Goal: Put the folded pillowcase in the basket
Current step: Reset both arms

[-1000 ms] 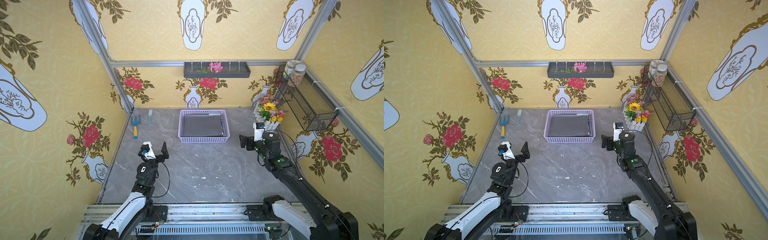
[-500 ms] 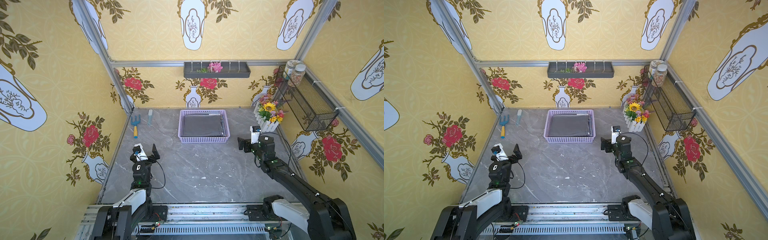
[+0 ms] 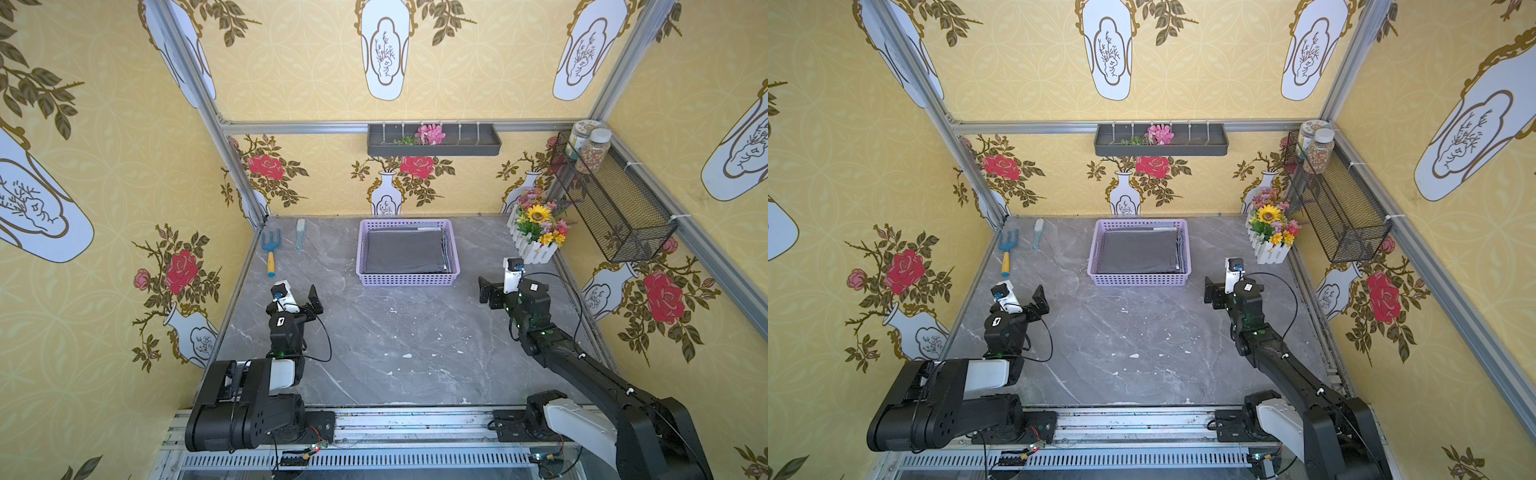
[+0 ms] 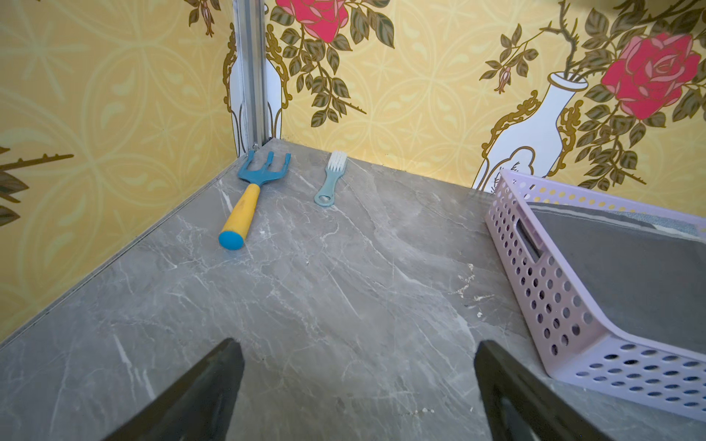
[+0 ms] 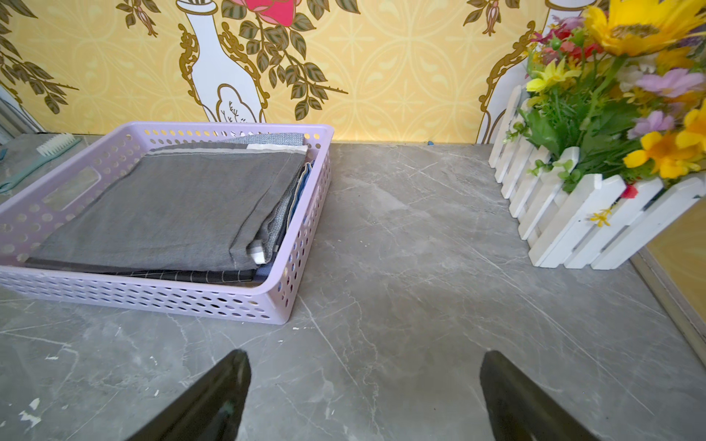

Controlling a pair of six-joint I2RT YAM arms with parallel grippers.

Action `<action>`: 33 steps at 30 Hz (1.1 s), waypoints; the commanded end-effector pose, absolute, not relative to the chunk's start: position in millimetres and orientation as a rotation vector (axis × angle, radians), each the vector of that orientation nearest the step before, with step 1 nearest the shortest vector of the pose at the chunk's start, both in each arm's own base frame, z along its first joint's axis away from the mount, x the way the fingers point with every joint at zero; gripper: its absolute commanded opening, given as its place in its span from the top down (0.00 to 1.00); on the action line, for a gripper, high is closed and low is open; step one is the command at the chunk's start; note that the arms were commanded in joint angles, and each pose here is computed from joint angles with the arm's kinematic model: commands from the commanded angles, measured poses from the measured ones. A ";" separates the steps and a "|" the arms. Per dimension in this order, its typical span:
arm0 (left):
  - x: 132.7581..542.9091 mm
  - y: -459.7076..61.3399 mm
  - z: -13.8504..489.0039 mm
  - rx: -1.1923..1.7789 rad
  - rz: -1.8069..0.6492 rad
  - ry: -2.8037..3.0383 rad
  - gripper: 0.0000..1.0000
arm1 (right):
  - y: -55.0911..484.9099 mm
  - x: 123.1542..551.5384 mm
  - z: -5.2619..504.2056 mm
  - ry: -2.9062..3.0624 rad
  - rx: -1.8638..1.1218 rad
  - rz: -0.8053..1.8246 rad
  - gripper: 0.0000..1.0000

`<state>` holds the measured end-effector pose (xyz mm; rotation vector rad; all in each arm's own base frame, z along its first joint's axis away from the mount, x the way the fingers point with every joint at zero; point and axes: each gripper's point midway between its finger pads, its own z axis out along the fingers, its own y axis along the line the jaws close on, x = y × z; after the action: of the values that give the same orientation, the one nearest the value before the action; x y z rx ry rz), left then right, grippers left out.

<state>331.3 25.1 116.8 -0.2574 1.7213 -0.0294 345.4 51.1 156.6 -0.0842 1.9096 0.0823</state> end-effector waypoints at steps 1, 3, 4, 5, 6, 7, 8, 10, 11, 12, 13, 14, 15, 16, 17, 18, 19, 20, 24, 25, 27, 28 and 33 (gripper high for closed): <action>331.5 26.4 120.9 -0.267 -0.028 1.702 0.00 | 46.1 350.4 163.5 1.813 -0.121 0.024 0.03; 331.4 26.5 120.7 -0.267 -0.028 1.703 0.00 | 38.9 353.1 151.0 1.842 -0.120 -0.012 0.03; 331.4 26.5 120.5 -0.268 -0.028 1.703 0.00 | 35.6 354.7 145.5 1.864 -0.114 -0.015 0.03; 331.4 26.6 121.0 -0.268 -0.028 1.701 0.00 | 34.3 356.3 143.3 1.879 -0.113 -0.017 0.03; 331.5 26.4 120.7 -0.268 -0.029 1.702 0.00 | 32.9 355.6 139.2 1.902 -0.118 -0.027 0.03; 331.4 26.3 120.7 -0.267 -0.029 1.703 0.00 | 30.0 355.0 137.5 1.902 -0.109 -0.038 0.03; 331.5 26.8 120.9 -0.269 -0.028 1.702 0.00 | 27.2 353.4 134.4 1.912 -0.102 -0.044 0.03; 331.5 26.4 120.7 -0.268 -0.029 1.702 0.00 | 18.5 349.9 124.6 1.931 -0.074 -0.058 0.03; 331.4 26.4 120.6 -0.267 -0.028 1.703 0.00 | 13.8 348.6 118.9 1.940 -0.054 -0.059 0.03; 331.2 26.4 120.5 -0.268 -0.029 1.703 0.00 | 8.5 347.8 111.1 1.954 -0.036 -0.054 0.03; 331.6 26.4 120.9 -0.268 -0.029 1.702 0.00 | 2.7 347.8 104.6 1.960 -0.009 -0.048 0.03; 331.4 26.4 120.9 -0.267 -0.028 1.702 0.00 | -2.2 349.7 103.8 1.948 0.014 -0.042 0.03; 331.4 26.6 120.9 -0.268 -0.028 1.702 0.00 | -6.4 351.0 101.1 1.962 0.044 -0.031 0.03; 331.4 26.4 120.6 -0.268 -0.028 1.703 0.00 | -7.9 352.5 99.7 1.957 0.058 -0.009 0.03; 331.6 26.4 120.3 -0.268 -0.029 1.704 0.00 | -9.5 354.1 98.4 1.948 0.071 0.002 0.03; 331.4 26.2 120.8 -0.267 -0.030 1.702 0.00 | -12.1 355.3 92.3 1.953 0.088 0.009 0.03; 331.4 26.4 120.5 -0.268 -0.029 1.703 0.00 | -14.7 356.3 85.4 1.966 0.104 0.009 0.03; 331.5 26.4 121.0 -0.267 -0.028 1.702 0.00 | -16.8 356.2 78.3 1.975 0.113 0.006 0.03; 331.4 26.4 120.5 -0.267 -0.028 1.703 0.00 | -13.3 355.9 75.6 1.962 0.083 0.013 0.03; 331.8 26.2 120.7 -0.266 -0.029 1.703 0.00 | -12.5 356.9 76.9 1.952 0.079 0.015 0.03; 331.8 26.6 120.6 -0.268 -0.028 1.703 0.00 | -13.0 356.6 77.2 1.949 0.081 0.012 0.03; 331.8 26.3 120.8 -0.268 -0.029 1.703 0.00 | -13.2 355.6 76.5 1.952 0.078 0.009 0.03; 331.5 26.2 120.3 -0.267 -0.029 1.704 0.00 | -11.8 356.8 76.6 1.954 0.071 0.006 0.03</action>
<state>331.2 26.8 117.4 -0.2702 1.7168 -0.0254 350.6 -13.6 63.3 0.0834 2.0113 0.0032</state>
